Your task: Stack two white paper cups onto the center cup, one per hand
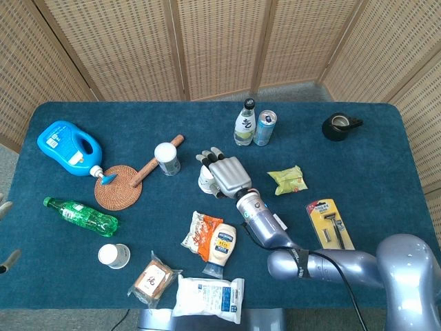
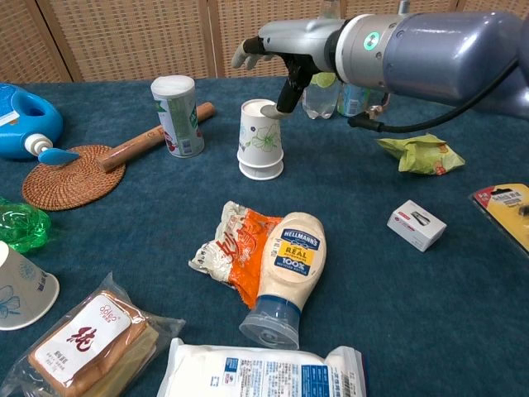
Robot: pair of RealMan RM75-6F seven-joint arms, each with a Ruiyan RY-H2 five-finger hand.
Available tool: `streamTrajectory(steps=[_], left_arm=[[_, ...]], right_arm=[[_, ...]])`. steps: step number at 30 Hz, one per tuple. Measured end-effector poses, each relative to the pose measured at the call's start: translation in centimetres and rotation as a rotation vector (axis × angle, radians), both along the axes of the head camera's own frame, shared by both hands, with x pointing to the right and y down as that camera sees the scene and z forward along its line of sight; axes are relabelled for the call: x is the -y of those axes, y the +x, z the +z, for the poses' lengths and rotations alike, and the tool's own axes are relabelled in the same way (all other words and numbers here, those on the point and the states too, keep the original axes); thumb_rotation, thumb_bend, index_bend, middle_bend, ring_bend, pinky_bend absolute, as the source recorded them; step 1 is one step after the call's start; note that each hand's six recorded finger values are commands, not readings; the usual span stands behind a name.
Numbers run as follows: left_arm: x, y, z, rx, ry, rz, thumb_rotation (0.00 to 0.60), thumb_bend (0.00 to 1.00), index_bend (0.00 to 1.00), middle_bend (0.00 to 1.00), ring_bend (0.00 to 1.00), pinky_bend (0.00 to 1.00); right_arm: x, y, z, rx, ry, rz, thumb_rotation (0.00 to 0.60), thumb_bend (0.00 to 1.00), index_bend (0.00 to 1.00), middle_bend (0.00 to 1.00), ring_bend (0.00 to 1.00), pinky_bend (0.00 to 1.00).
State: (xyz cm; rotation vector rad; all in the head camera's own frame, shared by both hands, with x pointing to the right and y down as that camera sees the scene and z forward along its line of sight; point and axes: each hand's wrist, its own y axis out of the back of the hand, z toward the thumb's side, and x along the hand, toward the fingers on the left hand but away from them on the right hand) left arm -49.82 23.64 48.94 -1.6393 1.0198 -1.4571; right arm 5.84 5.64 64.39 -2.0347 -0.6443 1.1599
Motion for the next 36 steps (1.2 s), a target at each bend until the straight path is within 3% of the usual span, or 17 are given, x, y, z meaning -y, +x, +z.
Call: streamTrajectory(steps=[5, 8, 18, 24, 36], left_arm=[[0.0, 0.1, 0.0, -0.006, -0.004, 0.005, 0.600, 0.33, 0.00, 0.00, 0.00, 0.09], [-0.1, 0.5, 0.0, -0.012, -0.010, 0.024, 0.600, 0.33, 0.00, 0.00, 0.00, 0.09], [-0.5, 2.7, 1.8, 0.010, -0.094, 0.131, 0.600, 0.33, 0.00, 0.00, 0.00, 0.09], [-0.7, 4.8, 3.7, 0.032, -0.167, 0.220, 0.600, 0.33, 0.00, 0.00, 0.00, 0.08], [-1.4, 8.9, 7.2, 0.080, -0.247, 0.345, 0.600, 0.33, 0.00, 0.00, 0.00, 0.08]], right_arm=[[-0.2, 2.3, -1.3, 0.002, 0.064, 0.004, 0.600, 0.21, 0.00, 0.00, 0.00, 0.27], [-0.5, 5.0, -2.5, 0.010, 0.113, 0.027, 0.600, 0.16, 0.00, 0.00, 0.00, 0.24], [-3.7, 17.0, -6.3, -0.018, 0.193, 0.113, 0.600, 0.16, 0.00, 0.00, 0.00, 0.24], [-5.6, 20.8, -7.8, -0.034, 0.220, 0.142, 0.600, 0.17, 0.00, 0.00, 0.00, 0.24], [-7.1, 27.3, -8.8, -0.103, 0.301, 0.245, 0.600, 0.20, 0.00, 0.00, 0.00, 0.24]])
